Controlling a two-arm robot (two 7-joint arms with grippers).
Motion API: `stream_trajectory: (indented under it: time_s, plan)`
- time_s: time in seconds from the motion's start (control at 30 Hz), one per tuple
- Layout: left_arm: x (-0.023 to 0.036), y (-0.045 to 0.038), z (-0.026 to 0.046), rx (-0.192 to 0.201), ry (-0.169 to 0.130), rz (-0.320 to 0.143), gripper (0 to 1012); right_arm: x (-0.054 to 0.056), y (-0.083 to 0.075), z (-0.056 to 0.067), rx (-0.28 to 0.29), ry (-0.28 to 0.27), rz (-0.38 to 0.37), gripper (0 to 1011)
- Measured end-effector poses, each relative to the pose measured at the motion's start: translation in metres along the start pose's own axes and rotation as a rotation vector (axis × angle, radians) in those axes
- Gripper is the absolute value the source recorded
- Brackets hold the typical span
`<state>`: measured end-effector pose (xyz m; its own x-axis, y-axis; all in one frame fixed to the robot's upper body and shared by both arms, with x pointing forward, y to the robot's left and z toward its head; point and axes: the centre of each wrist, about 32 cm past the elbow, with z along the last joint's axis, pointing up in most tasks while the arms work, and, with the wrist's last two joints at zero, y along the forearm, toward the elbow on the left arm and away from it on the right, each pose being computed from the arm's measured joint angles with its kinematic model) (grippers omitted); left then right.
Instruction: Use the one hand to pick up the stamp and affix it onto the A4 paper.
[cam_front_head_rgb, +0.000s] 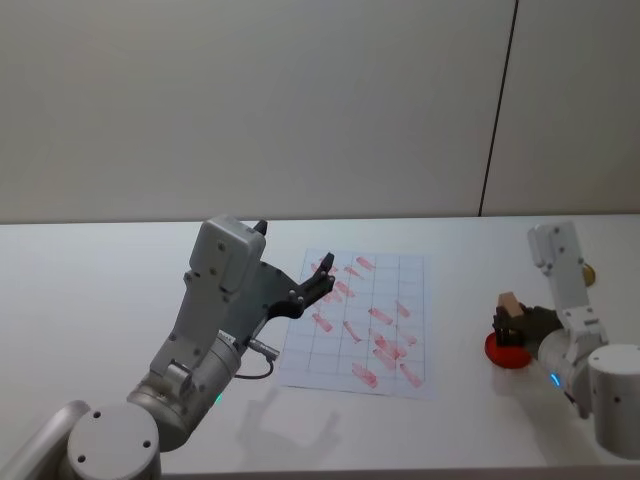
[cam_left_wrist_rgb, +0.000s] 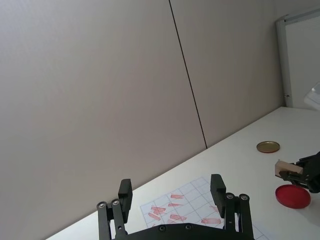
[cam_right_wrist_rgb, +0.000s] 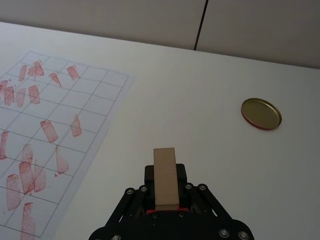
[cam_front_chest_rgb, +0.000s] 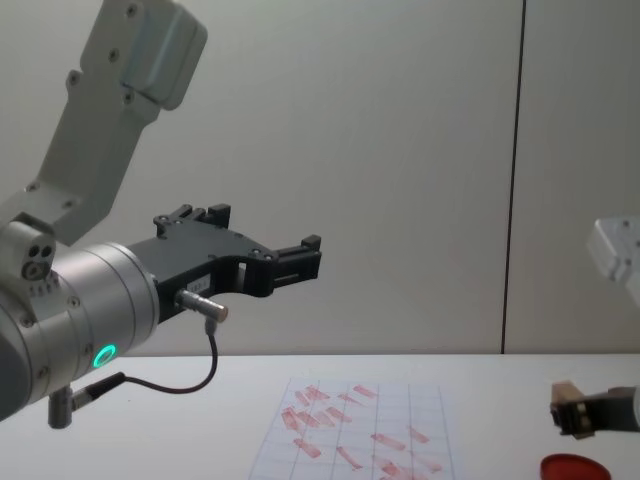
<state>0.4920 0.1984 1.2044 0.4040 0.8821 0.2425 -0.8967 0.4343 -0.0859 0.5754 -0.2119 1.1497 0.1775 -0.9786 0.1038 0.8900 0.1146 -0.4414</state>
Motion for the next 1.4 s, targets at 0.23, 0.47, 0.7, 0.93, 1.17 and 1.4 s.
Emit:
stream_trajectory:
  time_s: [0.23, 0.47, 0.7, 0.93, 1.17, 1.4]
  plan:
    - [0.0, 0.0, 0.0, 0.0, 0.0, 0.0, 993, 0.0, 0.008, -0.004, -0.031, 0.0, -0.008, 220]
    - [0.0, 0.0, 0.0, 0.0, 0.0, 0.0, 993, 0.0, 0.013, -0.008, -0.057, -0.002, -0.015, 221]
    - [0.0, 0.0, 0.0, 0.0, 0.0, 0.0, 993, 0.002, 0.016, -0.011, -0.079, -0.002, -0.02, 392]
    - [0.0, 0.0, 0.0, 0.0, 0.0, 0.0, 993, 0.002, 0.017, -0.013, -0.078, -0.004, -0.021, 623]
    - [0.0, 0.0, 0.0, 0.0, 0.0, 0.0, 993, 0.002, 0.014, -0.01, -0.036, -0.018, -0.023, 855]
    - [0.0, 0.0, 0.0, 0.0, 0.0, 0.0, 993, 0.002, 0.005, -0.003, 0.036, -0.041, -0.027, 1001]
